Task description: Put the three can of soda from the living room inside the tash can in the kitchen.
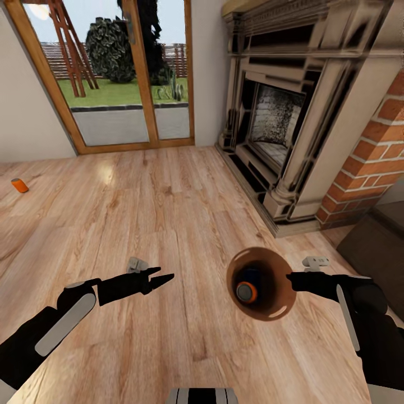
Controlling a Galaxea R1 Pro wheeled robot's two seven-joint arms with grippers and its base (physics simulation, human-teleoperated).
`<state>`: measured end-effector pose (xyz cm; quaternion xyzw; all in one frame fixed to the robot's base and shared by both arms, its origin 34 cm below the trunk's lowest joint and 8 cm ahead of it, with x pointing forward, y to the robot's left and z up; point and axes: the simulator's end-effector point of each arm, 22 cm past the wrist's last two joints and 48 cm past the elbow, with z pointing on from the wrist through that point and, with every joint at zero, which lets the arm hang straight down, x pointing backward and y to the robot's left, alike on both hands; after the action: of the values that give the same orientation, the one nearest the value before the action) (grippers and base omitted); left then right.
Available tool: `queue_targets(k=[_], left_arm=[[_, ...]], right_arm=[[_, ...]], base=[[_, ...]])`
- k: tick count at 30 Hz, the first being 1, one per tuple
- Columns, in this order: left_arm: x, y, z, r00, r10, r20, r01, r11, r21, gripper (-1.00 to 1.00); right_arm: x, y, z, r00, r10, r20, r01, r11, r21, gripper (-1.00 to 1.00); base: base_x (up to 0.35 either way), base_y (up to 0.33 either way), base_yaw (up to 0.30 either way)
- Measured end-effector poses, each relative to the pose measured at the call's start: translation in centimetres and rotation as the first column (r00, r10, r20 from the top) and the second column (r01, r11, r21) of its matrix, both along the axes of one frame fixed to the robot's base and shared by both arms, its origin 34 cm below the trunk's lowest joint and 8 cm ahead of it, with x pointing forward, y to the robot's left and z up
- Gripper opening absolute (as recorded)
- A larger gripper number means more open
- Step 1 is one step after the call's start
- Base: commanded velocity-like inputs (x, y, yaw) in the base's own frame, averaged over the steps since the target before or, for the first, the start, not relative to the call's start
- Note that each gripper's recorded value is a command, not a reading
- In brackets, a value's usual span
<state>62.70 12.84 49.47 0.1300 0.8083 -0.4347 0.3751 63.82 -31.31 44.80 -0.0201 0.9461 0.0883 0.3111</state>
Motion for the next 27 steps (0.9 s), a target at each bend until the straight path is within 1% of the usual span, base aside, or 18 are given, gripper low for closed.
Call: queue_targets(k=[10,14,18,27], left_arm=[[0.0,0.0,0.8,1.0,0.001,0.014,-0.001,1.0,-0.001,1.0],[0.0,0.0,1.2,1.0,0.003,0.015,-0.003,1.0,-0.01,1.0],[0.0,-0.1,1.5,1.0,0.007,0.013,-0.007,1.0,-0.021,1.0],[0.1,-0.1,2.4,1.0,0.008,0.029,-0.007,1.0,-0.021,1.0]], right_arm=[[0.1,-0.1,0.9,1.0,-0.002,0.017,0.002,1.0,-0.001,-1.0],[0.2,-0.2,1.3,1.0,-0.003,0.024,0.003,1.0,-0.001,-1.0],[0.2,-0.2,1.6,1.0,-0.003,0.03,0.003,1.0,-0.001,-1.0],[0.3,-0.2,2.4,0.999,-0.003,0.045,0.003,1.0,-0.001,-1.0]], base=[[0.0,0.0,0.0],[0.0,0.0,0.0],[0.073,0.0,0.0],[0.034,0.0,0.0]])
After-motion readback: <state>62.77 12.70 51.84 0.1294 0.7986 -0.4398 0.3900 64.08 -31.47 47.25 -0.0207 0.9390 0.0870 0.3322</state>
